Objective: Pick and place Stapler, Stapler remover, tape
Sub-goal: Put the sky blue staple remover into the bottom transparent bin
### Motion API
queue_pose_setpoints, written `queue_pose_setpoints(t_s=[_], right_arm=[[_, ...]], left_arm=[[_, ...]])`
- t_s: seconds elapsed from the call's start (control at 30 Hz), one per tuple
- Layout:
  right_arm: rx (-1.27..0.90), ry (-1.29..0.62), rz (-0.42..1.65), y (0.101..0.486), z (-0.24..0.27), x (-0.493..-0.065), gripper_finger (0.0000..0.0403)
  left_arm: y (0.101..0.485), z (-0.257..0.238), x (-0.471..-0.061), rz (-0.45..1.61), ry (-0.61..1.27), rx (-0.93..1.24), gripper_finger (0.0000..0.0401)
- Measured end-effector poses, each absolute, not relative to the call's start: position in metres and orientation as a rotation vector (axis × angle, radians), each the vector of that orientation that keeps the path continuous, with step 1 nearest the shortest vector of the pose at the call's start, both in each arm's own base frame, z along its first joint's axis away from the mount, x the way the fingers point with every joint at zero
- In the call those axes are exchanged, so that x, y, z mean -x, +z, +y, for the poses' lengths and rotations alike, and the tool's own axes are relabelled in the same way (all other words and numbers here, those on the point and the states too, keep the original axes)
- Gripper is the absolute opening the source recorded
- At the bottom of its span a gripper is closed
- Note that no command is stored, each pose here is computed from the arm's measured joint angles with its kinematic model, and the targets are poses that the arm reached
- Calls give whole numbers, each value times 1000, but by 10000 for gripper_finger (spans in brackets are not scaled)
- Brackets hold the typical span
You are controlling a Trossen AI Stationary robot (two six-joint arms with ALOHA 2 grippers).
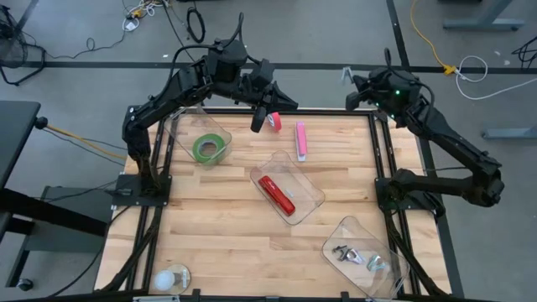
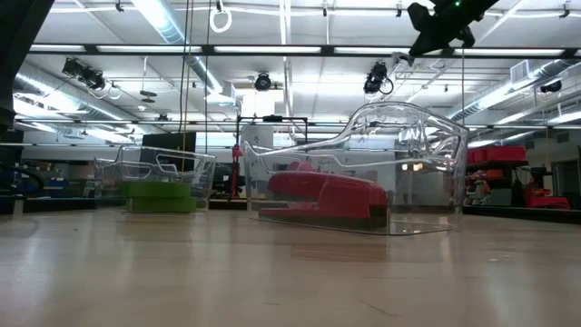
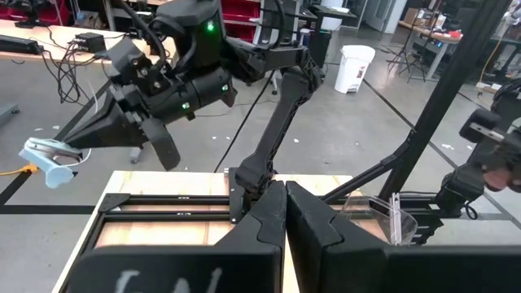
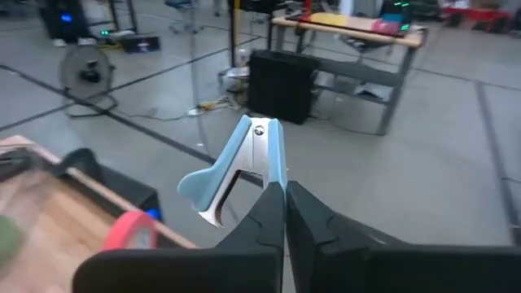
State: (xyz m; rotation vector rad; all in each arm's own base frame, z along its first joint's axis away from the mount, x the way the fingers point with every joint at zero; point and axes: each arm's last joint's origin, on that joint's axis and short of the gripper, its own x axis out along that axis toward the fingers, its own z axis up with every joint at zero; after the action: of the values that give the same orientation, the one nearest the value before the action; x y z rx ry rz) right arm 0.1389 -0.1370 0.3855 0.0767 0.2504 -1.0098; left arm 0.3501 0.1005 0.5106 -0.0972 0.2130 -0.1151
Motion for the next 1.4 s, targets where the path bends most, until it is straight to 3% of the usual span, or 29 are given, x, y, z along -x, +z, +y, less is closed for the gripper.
queue_pose_setpoints(t_s=[0.7, 1.4], right_arm=[[-104, -581, 186, 397, -75, -142, 2], [-38, -148, 331, 389, -25, -122, 2]], left_arm=[[510, 100, -350, 223, -115, 101, 14], [496, 73, -308, 583, -38, 62, 2]])
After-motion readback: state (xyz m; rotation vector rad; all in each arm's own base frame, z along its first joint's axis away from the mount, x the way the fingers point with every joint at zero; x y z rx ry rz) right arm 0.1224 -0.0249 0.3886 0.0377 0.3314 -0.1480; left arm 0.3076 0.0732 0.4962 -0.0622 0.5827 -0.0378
